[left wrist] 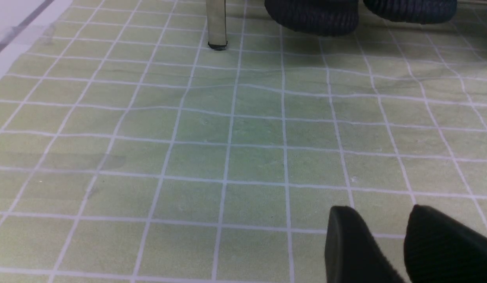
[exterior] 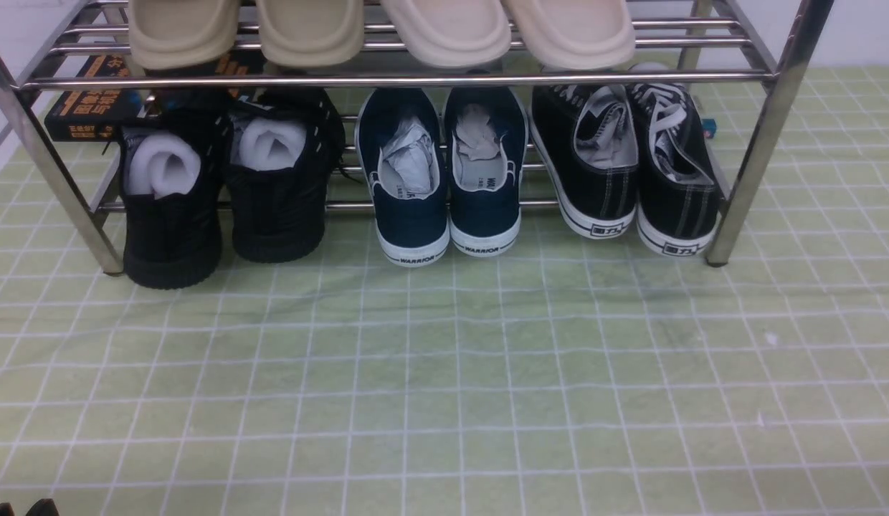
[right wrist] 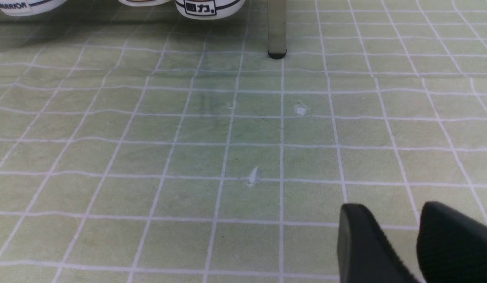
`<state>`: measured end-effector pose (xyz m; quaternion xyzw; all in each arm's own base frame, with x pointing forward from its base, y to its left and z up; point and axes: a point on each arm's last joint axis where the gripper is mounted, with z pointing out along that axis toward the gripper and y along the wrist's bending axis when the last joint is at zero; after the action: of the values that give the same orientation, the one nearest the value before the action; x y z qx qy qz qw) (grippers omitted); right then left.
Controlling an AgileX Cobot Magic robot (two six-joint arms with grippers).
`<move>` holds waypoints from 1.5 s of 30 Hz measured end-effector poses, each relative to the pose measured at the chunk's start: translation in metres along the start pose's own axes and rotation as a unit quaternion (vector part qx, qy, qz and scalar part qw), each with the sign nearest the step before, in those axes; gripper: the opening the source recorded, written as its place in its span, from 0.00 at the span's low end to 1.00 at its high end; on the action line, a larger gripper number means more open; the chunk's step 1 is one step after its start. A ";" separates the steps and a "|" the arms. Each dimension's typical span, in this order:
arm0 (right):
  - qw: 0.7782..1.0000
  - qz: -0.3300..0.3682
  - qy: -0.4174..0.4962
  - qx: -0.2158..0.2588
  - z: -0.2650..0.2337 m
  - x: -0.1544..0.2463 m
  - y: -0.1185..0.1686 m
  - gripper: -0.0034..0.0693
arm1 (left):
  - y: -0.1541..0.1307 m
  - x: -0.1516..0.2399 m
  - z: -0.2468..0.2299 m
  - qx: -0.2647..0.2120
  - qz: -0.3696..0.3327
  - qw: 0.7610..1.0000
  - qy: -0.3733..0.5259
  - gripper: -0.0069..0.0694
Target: Take the shoes off the shelf with your hand from the green coffee tablecloth.
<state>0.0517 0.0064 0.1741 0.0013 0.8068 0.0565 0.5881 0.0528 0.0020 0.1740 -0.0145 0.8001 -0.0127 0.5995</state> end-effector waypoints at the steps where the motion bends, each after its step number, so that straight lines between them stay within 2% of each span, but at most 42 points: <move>1: 1.000 0.000 0.000 0.000 0.000 0.000 0.000 0.37 | 0.000 0.000 0.000 0.000 0.000 1.000 0.000 0.41; 24: 1.000 0.000 0.000 0.000 0.000 0.000 0.000 0.37 | 0.000 0.000 0.000 0.000 0.000 1.000 0.000 0.41; 28: 1.000 0.020 0.000 -0.008 0.000 0.000 0.001 0.37 | 0.000 0.000 0.000 0.000 0.000 1.000 0.000 0.41; 29: 0.998 0.058 0.000 -0.020 0.000 0.000 0.004 0.37 | 0.000 0.000 0.000 0.000 0.000 1.000 0.000 0.41; 30: 0.991 0.125 0.002 -0.039 0.000 -0.001 0.007 0.37 | 0.000 0.000 0.000 0.000 0.000 1.000 0.000 0.41; 31: 0.987 0.155 0.004 -0.048 0.000 -0.001 0.009 0.37 | 0.000 0.000 0.000 0.000 0.000 1.000 0.000 0.41; 34: 0.951 0.293 0.015 -0.093 -0.001 -0.001 0.017 0.37 | 0.000 0.000 0.000 0.000 0.000 1.000 0.000 0.41; 36: 0.941 0.323 0.017 -0.105 -0.001 -0.001 0.019 0.37 | 0.000 0.000 0.000 0.000 0.000 1.000 0.000 0.41; 38: 0.920 0.371 0.018 -0.124 -0.002 -0.003 0.022 0.37 | 0.000 0.000 0.000 0.000 0.000 1.000 0.000 0.41; 41: 0.907 0.398 0.014 -0.134 -0.002 -0.005 0.023 0.37 | 0.000 0.000 0.000 0.000 0.000 1.000 0.000 0.41; 42: 0.897 0.419 0.012 -0.142 -0.003 -0.007 0.024 0.37 | 0.000 0.000 0.000 0.000 0.000 1.000 0.000 0.41; 45: 0.894 0.424 0.000 -0.147 -0.003 -0.009 0.024 0.37 | 0.000 0.000 0.000 0.000 0.000 1.000 0.000 0.41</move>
<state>0.0503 0.0290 0.1859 0.2570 0.7120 0.4184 0.5020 0.0528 0.0020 0.1740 -0.0145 0.8001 -0.0127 0.5995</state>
